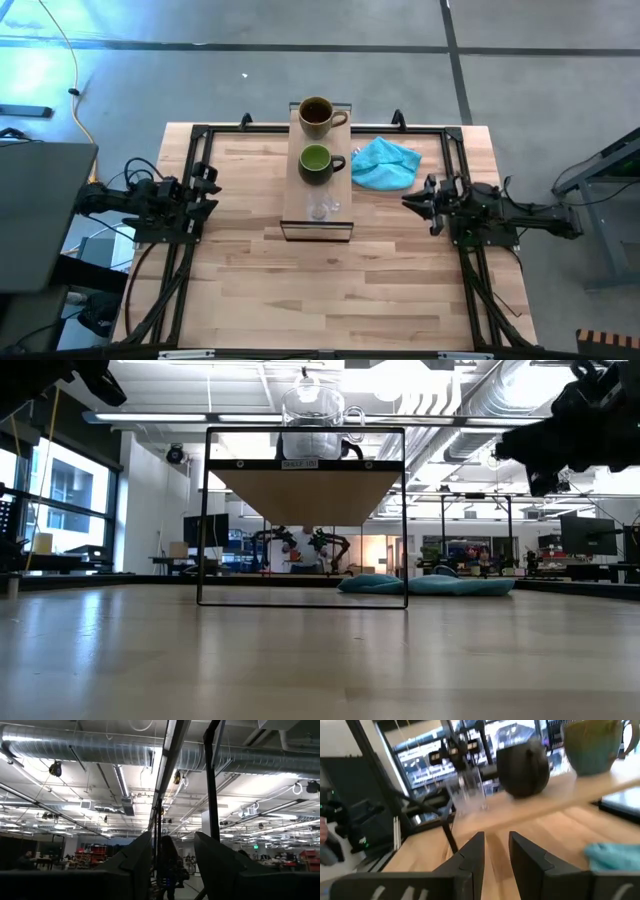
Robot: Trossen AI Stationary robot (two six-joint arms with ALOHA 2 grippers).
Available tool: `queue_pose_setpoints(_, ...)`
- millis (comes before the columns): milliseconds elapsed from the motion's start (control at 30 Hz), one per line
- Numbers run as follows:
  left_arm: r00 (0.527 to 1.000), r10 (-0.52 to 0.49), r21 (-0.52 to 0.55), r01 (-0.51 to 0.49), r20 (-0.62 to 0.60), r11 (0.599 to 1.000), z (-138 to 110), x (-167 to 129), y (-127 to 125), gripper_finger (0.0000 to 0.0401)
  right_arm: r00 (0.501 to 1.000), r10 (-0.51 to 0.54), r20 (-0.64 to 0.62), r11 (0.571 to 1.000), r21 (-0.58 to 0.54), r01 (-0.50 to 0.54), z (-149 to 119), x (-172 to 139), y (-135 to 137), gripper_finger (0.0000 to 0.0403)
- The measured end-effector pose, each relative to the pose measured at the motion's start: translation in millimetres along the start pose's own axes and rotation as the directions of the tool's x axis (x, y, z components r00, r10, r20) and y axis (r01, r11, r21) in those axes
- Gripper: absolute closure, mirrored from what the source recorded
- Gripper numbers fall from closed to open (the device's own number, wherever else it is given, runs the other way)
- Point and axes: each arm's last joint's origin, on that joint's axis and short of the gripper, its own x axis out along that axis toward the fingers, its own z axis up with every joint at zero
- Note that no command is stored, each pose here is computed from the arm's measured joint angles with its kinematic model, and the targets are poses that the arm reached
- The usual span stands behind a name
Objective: Stack small to large cups/mugs on shelf
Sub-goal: Return to Home Position
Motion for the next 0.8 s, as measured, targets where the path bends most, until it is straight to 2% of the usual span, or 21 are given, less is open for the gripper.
queue_pose_setpoints(100, 1.000, 0.000, -0.010, 0.000, 0.000, 1.000, 0.0, 0.0, 0.0, 0.0263, 0.999, -0.003, -0.048, 1.000, 0.010, 0.003, -4.5, -0.1, -0.9, 0.0322)
queue_pose_setpoints(533, 1.000, 0.000, -0.008, 0.000, -0.006, 1.000, -0.6, 0.0, 0.0, 0.0263, 0.998, 0.003, -0.068, 0.999, -0.046, -0.006, -5.9, 0.7, -0.9, 0.0322)
queue_pose_setpoints(800, 0.997, -0.028, 0.119, 0.019, 0.071, 0.993, 6.7, -0.3, -0.7, 0.0263, 0.996, -0.007, -0.084, 0.999, -0.047, 0.003, -7.3, 1.6, -1.5, 0.0322)
